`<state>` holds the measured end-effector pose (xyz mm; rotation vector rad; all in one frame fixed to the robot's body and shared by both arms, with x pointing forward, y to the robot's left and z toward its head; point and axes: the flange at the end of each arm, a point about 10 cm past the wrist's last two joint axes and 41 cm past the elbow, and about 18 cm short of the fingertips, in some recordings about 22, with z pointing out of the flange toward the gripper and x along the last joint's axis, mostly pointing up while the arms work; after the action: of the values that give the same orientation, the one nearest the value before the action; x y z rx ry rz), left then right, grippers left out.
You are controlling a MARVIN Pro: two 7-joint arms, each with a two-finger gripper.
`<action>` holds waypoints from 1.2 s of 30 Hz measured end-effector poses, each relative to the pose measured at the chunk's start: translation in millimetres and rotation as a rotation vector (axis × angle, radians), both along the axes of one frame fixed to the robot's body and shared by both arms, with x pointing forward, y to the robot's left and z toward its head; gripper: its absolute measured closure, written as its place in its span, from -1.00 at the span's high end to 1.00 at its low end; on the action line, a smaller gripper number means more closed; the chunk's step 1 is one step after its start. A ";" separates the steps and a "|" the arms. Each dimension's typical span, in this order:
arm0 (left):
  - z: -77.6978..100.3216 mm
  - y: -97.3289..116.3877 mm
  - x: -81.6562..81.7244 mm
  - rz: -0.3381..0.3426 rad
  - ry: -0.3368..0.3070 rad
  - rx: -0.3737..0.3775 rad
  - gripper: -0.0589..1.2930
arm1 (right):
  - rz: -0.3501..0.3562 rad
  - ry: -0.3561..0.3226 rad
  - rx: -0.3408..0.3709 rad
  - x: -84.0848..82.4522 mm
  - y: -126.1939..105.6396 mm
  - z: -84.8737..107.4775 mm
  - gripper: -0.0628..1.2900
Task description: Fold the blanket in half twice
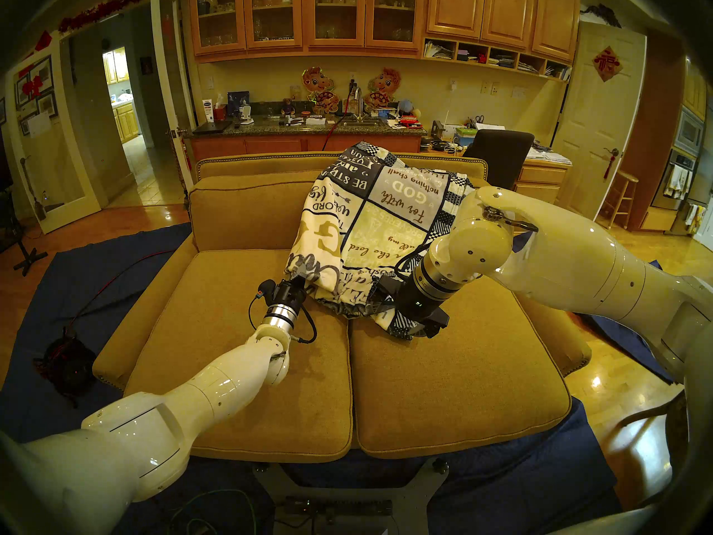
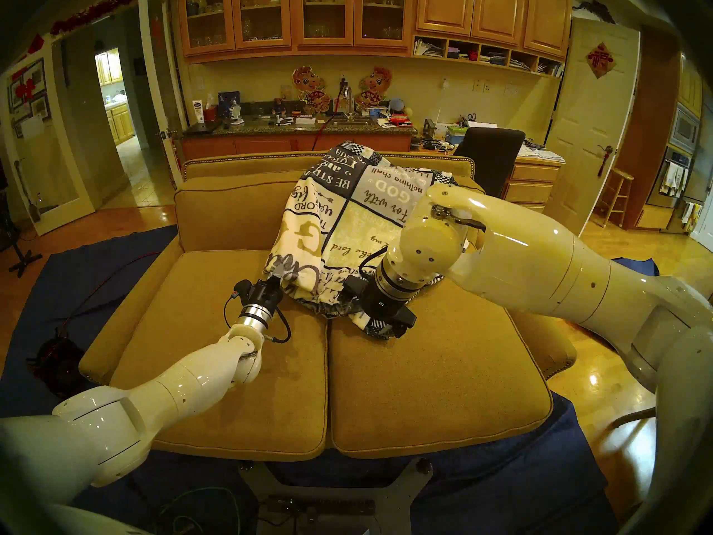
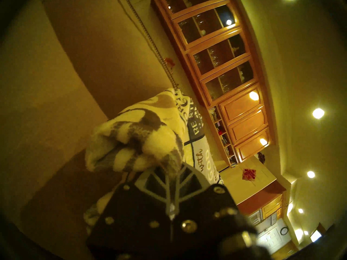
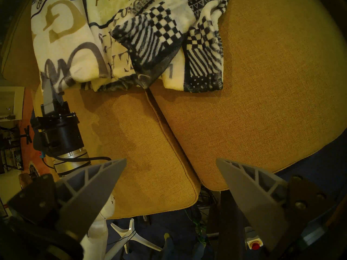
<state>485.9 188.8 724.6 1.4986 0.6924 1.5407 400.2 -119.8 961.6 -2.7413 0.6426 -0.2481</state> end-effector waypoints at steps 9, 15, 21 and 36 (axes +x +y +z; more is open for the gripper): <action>15.5 -19.2 -14.5 -0.034 -0.070 -0.003 -0.94 | 0.000 0.000 0.000 0.0 0.0 -0.2 0.92; 16.8 -31.8 -32.7 -0.054 -0.087 -0.006 -0.94 | 0.000 0.001 0.000 -0.1 0.0 -0.3 0.92; 19.5 -39.4 -51.7 -0.058 -0.102 -0.008 -0.94 | -0.001 0.001 -0.001 -0.1 0.0 -0.4 0.92; 28.4 -28.3 -88.0 0.021 -0.067 0.009 -0.94 | -0.001 0.001 -0.001 -0.2 0.0 -0.4 0.92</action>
<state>397.9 160.5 753.1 1.4440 0.6653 1.6046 400.0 -119.8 961.2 -2.7421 0.6444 -0.2474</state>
